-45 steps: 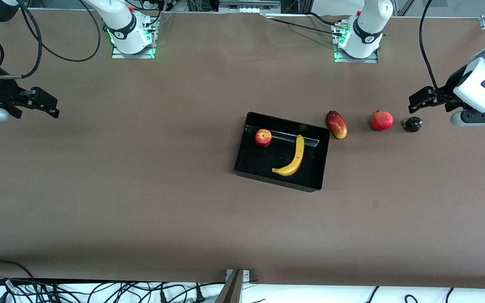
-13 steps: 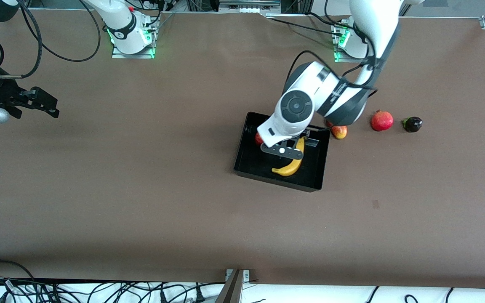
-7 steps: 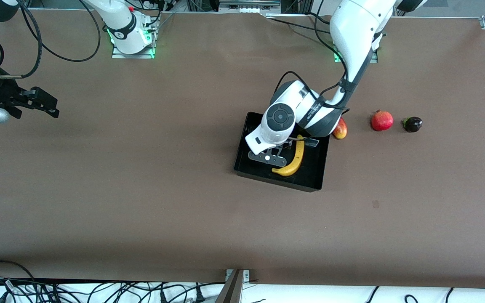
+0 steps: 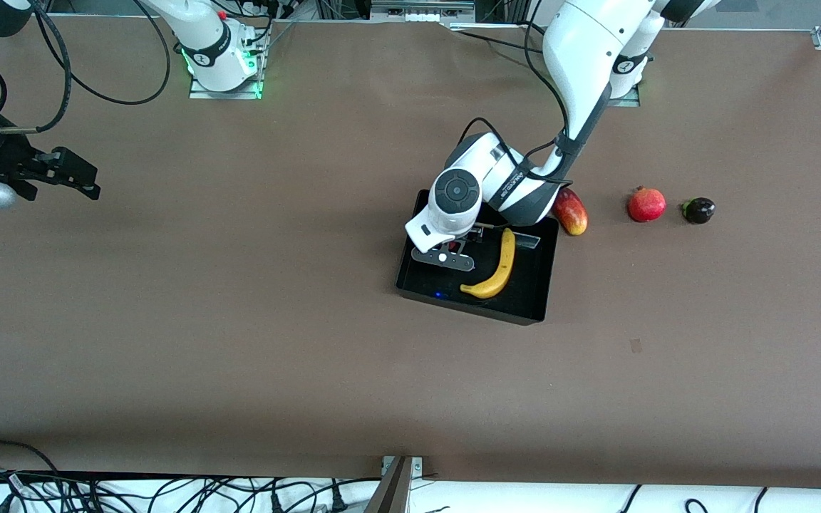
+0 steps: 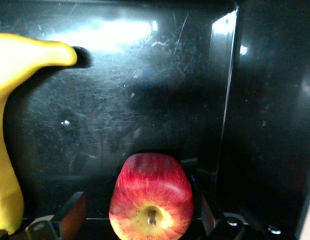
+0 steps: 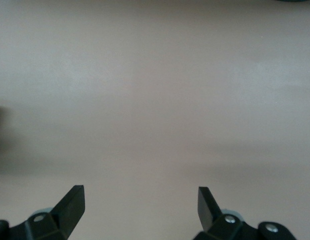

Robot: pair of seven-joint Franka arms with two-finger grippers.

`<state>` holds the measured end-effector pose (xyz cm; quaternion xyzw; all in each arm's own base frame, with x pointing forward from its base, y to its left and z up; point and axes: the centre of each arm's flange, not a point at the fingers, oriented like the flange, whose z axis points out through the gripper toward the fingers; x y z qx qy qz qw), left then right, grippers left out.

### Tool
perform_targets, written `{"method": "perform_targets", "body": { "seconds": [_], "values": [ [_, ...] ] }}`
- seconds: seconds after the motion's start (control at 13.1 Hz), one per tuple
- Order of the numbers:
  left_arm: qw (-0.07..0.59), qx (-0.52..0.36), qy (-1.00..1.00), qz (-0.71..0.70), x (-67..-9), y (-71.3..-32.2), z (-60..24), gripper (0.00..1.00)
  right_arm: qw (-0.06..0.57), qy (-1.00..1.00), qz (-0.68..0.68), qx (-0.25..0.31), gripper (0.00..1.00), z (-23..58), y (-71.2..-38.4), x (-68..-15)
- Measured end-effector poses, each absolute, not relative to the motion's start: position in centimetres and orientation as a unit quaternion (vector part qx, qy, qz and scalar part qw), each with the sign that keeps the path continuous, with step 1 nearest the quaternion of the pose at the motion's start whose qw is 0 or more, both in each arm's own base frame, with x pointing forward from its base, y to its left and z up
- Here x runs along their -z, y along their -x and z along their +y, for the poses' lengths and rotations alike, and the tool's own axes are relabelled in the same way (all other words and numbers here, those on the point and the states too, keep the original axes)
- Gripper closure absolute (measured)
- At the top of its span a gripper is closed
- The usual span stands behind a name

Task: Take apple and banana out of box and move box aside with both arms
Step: 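Lower the open left gripper onto the red apple in the tray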

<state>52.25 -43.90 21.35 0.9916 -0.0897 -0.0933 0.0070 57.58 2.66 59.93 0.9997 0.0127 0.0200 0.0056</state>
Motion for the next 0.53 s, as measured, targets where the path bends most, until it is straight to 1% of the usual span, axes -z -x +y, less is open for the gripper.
{"method": "perform_targets", "body": {
  "seconds": [0.23,0.3,0.38,0.46,0.53],
  "values": [
    [0.004,0.099,-0.991,-0.091,-20.4,-51.89,-43.86,0.0,0.006,-1.0,0.013,-0.02,0.0,2.66,-57.58,-59.93],
    [0.003,0.1,-0.991,-0.092,-20.25,-51.73,-43.97,0.07,0.006,-1.0,0.013,-0.02,0.0,2.66,-57.58,-59.93],
    [0.003,0.101,-0.991,-0.093,-20.21,-51.58,-44.11,0.19,0.006,-1.0,0.013,-0.02,0.0,2.66,-57.58,-59.93],
    [0.003,0.1,-0.99,-0.094,-20.24,-51.5,-44.22,0.3,0.006,-1.0,0.013,-0.02,0.0,2.66,-57.58,-59.93],
    [0.003,0.1,-0.99,-0.094,-20.3,-51.49,-44.25,0.33,0.006,-1.0,0.013,-0.02,0.0,2.66,-57.58,-59.93]
  ]
}}
